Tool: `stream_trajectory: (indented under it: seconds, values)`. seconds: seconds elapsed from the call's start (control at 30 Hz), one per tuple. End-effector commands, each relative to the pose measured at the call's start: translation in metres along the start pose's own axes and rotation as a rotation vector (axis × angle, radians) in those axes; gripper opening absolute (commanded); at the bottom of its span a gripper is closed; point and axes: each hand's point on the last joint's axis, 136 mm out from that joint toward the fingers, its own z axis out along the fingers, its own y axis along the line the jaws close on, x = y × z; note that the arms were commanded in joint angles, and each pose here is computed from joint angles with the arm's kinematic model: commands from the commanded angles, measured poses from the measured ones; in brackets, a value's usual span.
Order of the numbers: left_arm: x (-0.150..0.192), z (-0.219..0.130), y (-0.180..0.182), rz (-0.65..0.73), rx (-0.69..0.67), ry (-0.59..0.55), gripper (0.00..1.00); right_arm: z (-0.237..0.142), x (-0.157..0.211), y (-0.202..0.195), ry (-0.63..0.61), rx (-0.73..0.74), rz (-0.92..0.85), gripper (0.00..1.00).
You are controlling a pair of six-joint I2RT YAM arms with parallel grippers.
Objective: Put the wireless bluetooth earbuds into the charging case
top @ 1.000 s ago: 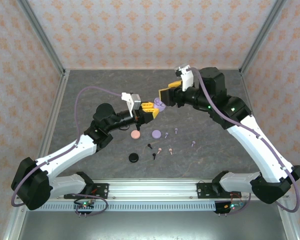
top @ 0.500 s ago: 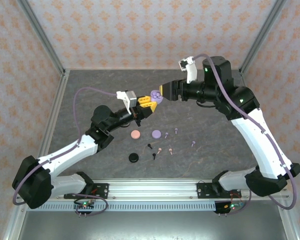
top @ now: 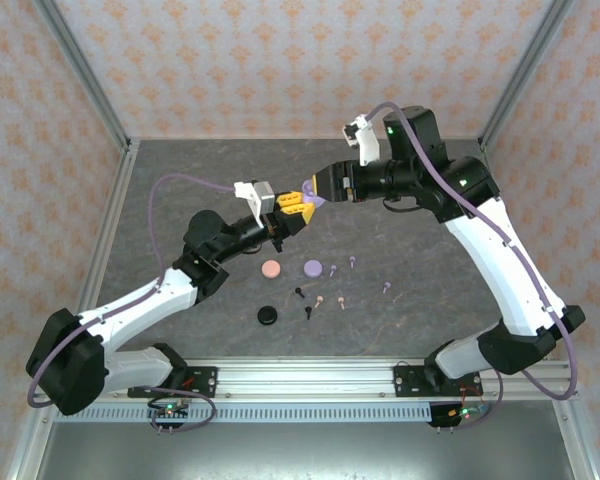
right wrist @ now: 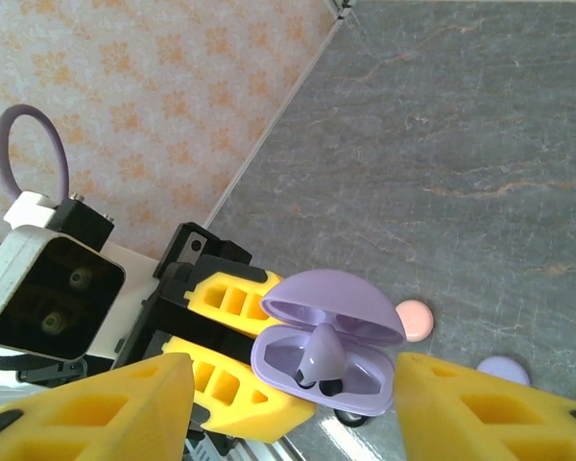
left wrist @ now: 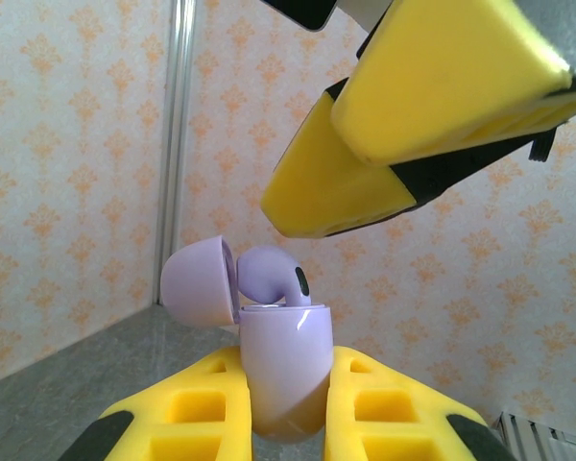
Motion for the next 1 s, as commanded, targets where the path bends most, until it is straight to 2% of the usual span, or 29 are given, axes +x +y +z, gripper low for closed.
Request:
stream_trajectory:
  seconds: [0.0, 0.27, 0.97]
  values:
    - [-0.024, 0.004, -0.005, 0.044, 0.011, -0.071, 0.0, 0.0, 0.007, 0.004, 0.024, -0.024, 0.009, 0.54]
    - [-0.023, 0.006, -0.005, 0.034, 0.014, -0.063, 0.0, 0.003, 0.01, 0.007, 0.041, -0.043, 0.009, 0.48]
    - [-0.019, 0.007, -0.004, 0.027, 0.014, -0.048, 0.0, 0.017, 0.015, 0.002, 0.084, -0.039, 0.023, 0.47]
